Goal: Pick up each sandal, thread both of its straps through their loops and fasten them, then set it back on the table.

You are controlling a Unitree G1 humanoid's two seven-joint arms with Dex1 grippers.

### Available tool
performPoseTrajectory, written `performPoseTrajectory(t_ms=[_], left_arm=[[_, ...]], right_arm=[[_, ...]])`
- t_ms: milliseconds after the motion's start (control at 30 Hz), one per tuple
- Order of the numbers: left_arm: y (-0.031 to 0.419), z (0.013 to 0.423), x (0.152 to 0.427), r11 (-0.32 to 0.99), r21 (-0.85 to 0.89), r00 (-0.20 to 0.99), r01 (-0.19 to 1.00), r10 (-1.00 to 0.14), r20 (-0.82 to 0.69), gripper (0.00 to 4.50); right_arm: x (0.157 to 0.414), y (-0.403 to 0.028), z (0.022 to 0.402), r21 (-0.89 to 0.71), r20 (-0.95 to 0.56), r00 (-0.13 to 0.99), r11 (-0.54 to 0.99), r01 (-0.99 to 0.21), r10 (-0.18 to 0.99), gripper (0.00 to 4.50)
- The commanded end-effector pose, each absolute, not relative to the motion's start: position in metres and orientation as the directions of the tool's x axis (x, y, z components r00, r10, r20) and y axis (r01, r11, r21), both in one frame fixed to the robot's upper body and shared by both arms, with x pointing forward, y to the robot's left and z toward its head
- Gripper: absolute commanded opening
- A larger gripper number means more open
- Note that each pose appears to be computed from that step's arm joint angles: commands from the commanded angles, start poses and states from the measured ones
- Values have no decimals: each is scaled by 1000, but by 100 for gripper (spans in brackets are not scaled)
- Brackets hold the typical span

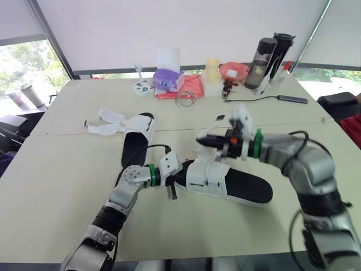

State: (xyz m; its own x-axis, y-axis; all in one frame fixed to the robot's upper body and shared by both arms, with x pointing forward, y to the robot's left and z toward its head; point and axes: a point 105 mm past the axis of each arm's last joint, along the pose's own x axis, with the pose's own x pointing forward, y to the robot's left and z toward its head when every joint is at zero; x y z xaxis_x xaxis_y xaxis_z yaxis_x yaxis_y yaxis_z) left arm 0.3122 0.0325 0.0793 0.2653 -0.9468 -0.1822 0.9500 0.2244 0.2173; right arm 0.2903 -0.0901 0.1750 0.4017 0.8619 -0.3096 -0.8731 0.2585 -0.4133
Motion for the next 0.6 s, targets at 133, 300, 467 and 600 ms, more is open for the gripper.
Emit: performPoseTrajectory(t_ms=[133, 300, 467, 600], left_arm=[[32, 54, 305, 188, 158, 226, 970, -934, -278, 0], [32, 54, 305, 185, 153, 222, 971, -934, -279, 0], [32, 53, 304, 183, 149, 219, 972, -934, -282, 0], [32, 53, 303, 184, 148, 220, 972, -934, -282, 0]], right_arm=[[282, -93, 167, -836, -399, 394, -153, -527, 828, 2], [287, -92, 167, -917, -388, 429, -294, -271, 816, 2], [276, -82, 167, -934, -354, 406, -294, -205, 842, 2], [264, -75, 167, -949, -302, 381, -239, -206, 874, 2]])
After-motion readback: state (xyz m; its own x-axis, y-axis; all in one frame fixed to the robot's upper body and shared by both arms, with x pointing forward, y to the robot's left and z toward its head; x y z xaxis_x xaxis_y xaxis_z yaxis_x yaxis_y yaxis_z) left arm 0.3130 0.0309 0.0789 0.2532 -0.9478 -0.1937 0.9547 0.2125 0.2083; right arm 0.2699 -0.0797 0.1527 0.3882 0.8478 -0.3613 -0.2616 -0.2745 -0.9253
